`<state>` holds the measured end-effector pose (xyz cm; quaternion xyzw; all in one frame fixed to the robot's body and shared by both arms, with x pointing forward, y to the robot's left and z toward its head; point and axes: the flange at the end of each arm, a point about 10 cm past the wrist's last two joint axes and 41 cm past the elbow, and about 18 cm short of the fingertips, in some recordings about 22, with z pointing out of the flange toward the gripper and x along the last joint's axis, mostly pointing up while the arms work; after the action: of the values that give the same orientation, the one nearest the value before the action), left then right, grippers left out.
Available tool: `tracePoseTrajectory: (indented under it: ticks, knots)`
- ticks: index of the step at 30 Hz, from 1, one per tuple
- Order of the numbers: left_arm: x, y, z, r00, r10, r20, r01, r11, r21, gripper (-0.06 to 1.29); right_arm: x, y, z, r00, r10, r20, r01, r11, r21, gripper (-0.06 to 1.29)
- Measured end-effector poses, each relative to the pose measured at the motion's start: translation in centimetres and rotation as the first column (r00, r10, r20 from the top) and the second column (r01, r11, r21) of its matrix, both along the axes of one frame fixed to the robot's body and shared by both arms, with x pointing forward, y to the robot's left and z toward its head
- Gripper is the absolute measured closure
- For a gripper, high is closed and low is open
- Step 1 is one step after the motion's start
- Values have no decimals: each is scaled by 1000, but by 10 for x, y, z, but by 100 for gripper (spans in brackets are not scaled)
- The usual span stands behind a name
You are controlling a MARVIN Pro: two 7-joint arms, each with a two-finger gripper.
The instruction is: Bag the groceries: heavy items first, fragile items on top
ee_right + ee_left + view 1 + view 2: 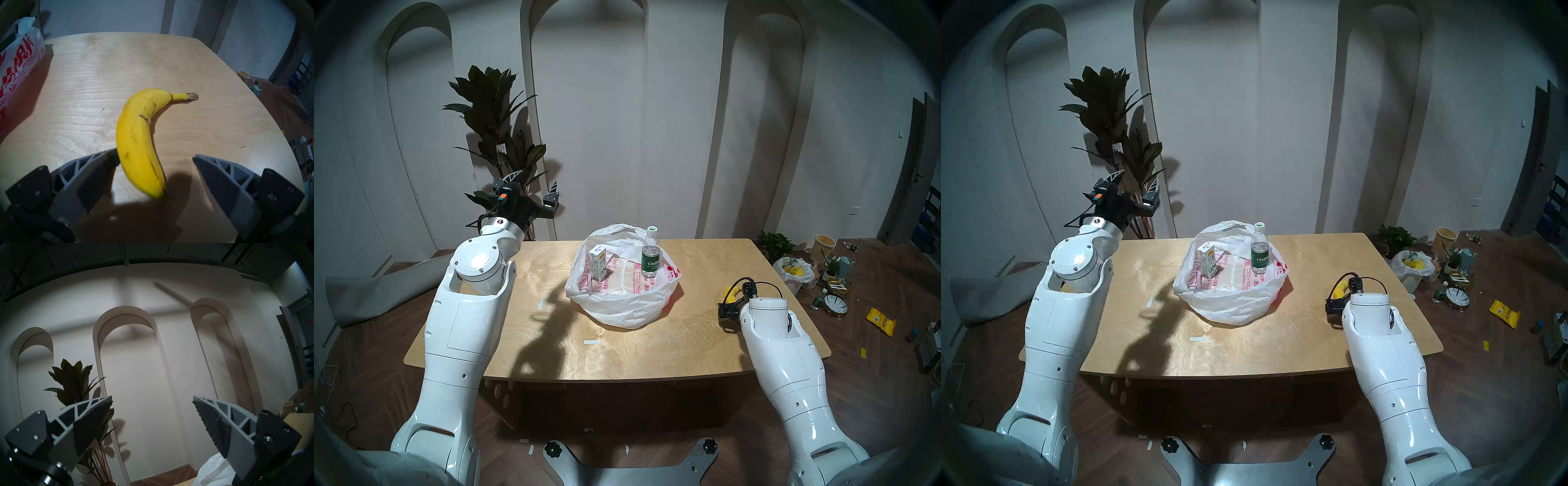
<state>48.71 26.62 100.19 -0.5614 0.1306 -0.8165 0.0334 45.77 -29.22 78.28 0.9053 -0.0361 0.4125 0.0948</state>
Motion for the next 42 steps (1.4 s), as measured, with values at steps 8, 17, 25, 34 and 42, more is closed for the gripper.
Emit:
tracePoseTrajectory:
  ticks: [8,17,25,34,42]
  knots:
    - [0,0,0,1000,0,0,0,1000,0,-2,18,2,0,1000,28,0,-28,1000,2,-2]
    - [0,0,0,1000,0,0,0,1000,1,-2,21,-2,3,1000,-10,0,10,997,71,101]
    - [0,0,0,1000,-1,0,1,1000,1,-2,18,12,14,999,20,26,-21,999,50,101]
    - [0,0,-1,1000,0,-2,0,1000,2,-2,38,81,70,964,186,188,-199,979,51,101]
    - [0,0,-1,1000,0,-2,1,1000,3,-2,39,154,122,879,348,325,-386,921,57,101]
